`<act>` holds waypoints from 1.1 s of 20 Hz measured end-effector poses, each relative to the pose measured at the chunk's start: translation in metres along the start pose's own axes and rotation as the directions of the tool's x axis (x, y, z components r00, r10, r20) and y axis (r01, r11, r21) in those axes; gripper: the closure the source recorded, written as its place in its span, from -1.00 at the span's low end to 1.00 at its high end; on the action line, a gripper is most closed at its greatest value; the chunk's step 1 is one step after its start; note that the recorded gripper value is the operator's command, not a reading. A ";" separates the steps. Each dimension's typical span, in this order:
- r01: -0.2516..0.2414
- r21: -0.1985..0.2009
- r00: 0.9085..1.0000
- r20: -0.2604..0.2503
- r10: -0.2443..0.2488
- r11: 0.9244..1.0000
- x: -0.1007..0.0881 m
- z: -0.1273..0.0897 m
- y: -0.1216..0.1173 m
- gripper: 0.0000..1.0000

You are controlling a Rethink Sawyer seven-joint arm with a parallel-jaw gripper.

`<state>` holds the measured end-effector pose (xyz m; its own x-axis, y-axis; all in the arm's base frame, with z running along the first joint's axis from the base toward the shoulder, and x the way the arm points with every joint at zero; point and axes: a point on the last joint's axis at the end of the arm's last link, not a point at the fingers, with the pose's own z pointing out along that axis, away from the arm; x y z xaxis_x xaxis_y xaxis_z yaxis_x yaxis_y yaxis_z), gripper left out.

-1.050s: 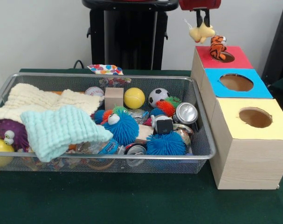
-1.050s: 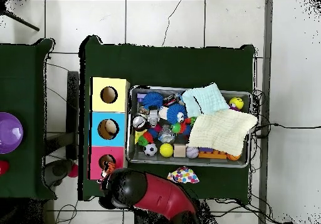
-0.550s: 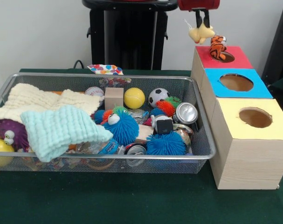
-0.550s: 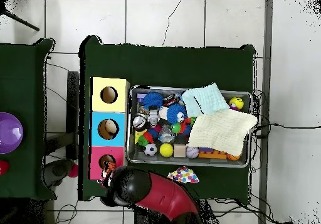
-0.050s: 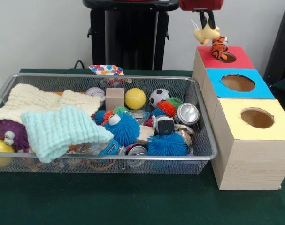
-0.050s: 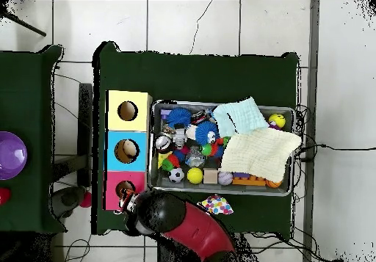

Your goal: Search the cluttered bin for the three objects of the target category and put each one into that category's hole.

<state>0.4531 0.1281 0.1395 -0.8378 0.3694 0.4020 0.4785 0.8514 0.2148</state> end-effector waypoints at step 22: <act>-0.023 -0.018 0.994 0.108 0.024 1.000 -0.019 -0.002 0.008 1.00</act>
<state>0.4731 0.1277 0.1354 -0.8493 0.4280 0.3090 0.5019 0.8361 0.2214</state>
